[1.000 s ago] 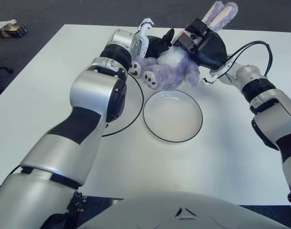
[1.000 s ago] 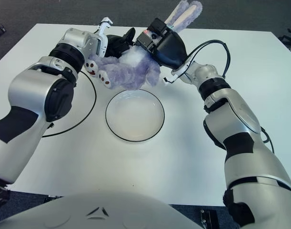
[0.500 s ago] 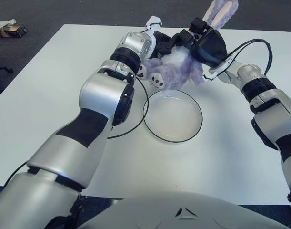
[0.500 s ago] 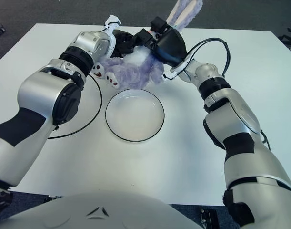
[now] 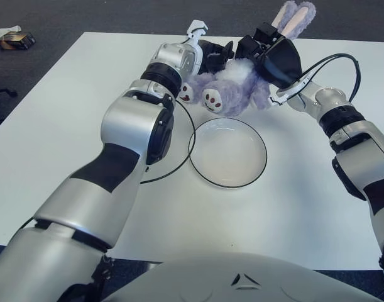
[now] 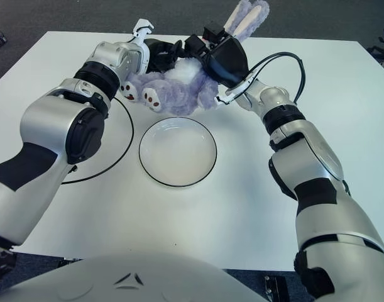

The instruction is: Put the doll into the plate.

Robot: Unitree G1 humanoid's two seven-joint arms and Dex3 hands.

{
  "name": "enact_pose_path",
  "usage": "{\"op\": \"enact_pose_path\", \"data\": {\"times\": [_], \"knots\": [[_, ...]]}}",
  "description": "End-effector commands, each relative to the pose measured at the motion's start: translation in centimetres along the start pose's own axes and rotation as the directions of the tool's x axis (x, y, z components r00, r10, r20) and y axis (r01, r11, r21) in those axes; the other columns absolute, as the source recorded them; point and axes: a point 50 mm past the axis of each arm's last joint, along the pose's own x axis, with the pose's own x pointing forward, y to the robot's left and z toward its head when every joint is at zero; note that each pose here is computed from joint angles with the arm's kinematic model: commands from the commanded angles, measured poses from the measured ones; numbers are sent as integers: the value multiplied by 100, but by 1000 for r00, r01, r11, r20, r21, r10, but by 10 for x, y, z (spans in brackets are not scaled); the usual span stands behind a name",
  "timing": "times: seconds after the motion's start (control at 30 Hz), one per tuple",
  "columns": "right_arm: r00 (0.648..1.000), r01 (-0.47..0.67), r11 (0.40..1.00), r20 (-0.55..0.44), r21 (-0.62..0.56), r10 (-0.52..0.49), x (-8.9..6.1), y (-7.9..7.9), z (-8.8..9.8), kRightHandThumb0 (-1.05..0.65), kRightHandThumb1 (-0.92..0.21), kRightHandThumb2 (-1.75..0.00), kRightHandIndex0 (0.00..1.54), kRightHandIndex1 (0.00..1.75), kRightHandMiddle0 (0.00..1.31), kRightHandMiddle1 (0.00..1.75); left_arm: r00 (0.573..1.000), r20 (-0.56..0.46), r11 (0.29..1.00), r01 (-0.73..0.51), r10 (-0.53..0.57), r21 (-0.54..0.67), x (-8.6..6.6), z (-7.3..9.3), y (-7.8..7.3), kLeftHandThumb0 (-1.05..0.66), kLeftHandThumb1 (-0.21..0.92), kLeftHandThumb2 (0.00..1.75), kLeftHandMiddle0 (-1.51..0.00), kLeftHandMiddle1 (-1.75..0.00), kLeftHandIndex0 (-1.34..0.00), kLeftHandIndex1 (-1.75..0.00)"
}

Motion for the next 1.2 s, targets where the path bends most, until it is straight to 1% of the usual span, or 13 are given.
{"op": "enact_pose_path", "data": {"times": [0.0, 0.07, 0.1, 0.2, 0.33, 0.47, 0.53, 0.57, 0.6, 0.7, 0.83, 0.97, 1.17], "knots": [[998, 29, 999, -58, 28, -27, -1, -3, -4, 0, -12, -153, 78, 168, 52, 175, 995, 64, 997, -75, 73, 34, -5, 3, 15, -1, 38, 126, -46, -175, -44, -175], [996, 46, 998, -78, 38, -43, -2, -5, -5, 0, -12, -153, 79, 167, 53, 175, 987, 106, 992, -124, 122, 20, -8, 3, 25, -1, 37, 127, -46, -175, -45, -175], [995, 58, 997, -89, 47, -53, -3, -6, -6, 0, -12, -153, 79, 167, 53, 175, 980, 125, 988, -157, 155, 3, -12, -1, 38, -1, 37, 127, -46, -175, -45, -175], [991, 82, 994, -111, 71, -74, -3, -8, -7, 0, -11, -153, 80, 165, 53, 175, 964, 157, 976, -214, 216, -25, -20, -7, 59, -1, 36, 128, -47, -175, -46, -175], [986, 110, 989, -132, 97, -96, -3, -9, -7, 0, -11, -153, 80, 165, 53, 175, 944, 187, 962, -269, 271, -34, -22, -7, 63, -1, 38, 125, -46, -175, -44, -175], [981, 143, 981, -153, 132, -122, -3, -13, -7, 0, -11, -152, 80, 164, 53, 175, 907, 249, 940, -332, 340, -75, -28, -11, 74, -1, 52, 109, -36, -175, -34, -175], [979, 163, 974, -153, 161, -138, -1, -16, -5, 0, -11, -152, 80, 164, 53, 175, 863, 328, 920, -389, 383, -50, -34, -16, 80, -1, 57, 102, -32, -175, -31, -175], [977, 169, 969, -156, 178, -142, -1, -17, -4, 0, -11, -152, 81, 163, 53, 175, 840, 370, 907, -421, 398, -19, -36, -19, 81, -1, 61, 98, -30, -175, -28, -175], [977, 173, 966, -159, 190, -144, 0, -17, -4, 0, -12, -152, 81, 163, 53, 175, 823, 398, 897, -441, 405, 1, -38, -21, 81, -13, 72, 81, -37, -175, -25, -175], [974, 189, 955, -168, 231, -152, -1, -18, -1, 0, -12, -151, 80, 163, 53, 175, 763, 519, 841, -522, 386, 142, -46, -31, 73, -28, 86, 62, -44, -170, -21, -175], [972, 206, 943, -166, 260, -166, -2, -20, 5, 0, -12, -151, 80, 164, 53, 175, 731, 586, 783, -572, 350, 246, -53, -39, 70, -34, 90, 55, -46, -163, -20, -175], [968, 227, 932, -171, 282, -184, 0, -21, 14, 0, -12, -151, 80, 164, 52, 175, 705, 630, 735, -608, 326, 301, -63, -53, 74, -35, 92, 53, -46, -159, -19, -175], [968, 224, 911, -191, 347, -165, -1, -25, 23, 0, -13, -151, 80, 164, 52, 175, 687, 658, 675, -645, 309, 357, -82, -81, 90, -35, 92, 52, -44, -157, -19, -175]]}}
